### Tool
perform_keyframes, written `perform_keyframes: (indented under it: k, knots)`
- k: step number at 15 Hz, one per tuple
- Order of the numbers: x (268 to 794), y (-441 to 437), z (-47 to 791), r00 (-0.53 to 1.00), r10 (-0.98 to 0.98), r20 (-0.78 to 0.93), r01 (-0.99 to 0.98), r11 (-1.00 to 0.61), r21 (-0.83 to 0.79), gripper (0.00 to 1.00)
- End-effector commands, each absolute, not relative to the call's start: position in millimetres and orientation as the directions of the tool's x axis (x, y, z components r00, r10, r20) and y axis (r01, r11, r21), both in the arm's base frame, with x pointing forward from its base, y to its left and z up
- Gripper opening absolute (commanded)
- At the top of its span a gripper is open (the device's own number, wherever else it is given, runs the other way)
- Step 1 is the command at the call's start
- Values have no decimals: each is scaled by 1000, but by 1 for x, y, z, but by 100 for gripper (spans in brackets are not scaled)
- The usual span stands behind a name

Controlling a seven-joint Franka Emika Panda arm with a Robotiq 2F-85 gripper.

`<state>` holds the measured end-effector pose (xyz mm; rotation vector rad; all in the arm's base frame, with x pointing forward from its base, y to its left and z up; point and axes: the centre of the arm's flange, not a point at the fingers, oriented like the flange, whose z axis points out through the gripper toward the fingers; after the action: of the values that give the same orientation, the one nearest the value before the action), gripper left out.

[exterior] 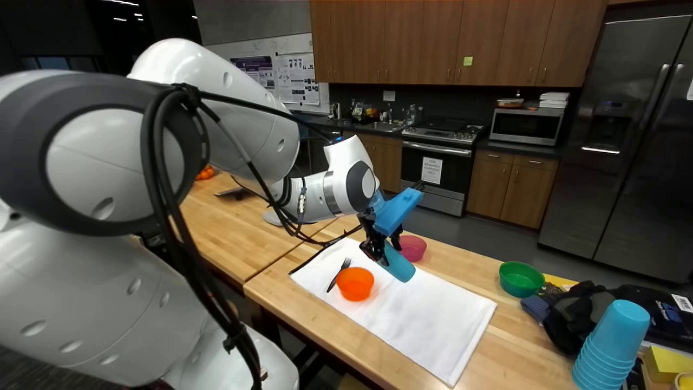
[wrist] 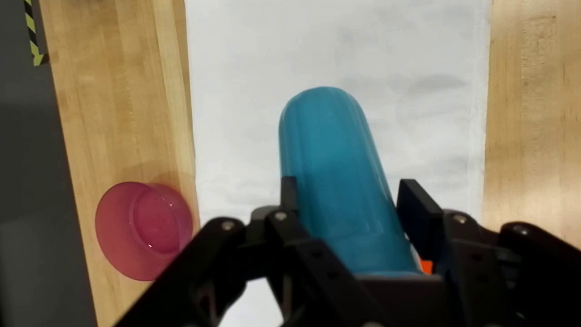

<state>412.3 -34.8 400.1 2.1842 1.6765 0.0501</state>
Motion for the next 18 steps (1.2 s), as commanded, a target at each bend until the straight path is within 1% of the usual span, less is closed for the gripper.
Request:
perform_keyframes:
  k: [1, 10, 18]
  knots:
    - [421, -26, 404, 279, 926, -254, 928, -192, 319, 31]
    - [427, -9, 399, 221, 914, -341, 952, -126, 278, 31]
    - [428, 15, 398, 130, 901, -413, 968, -26, 249, 31]
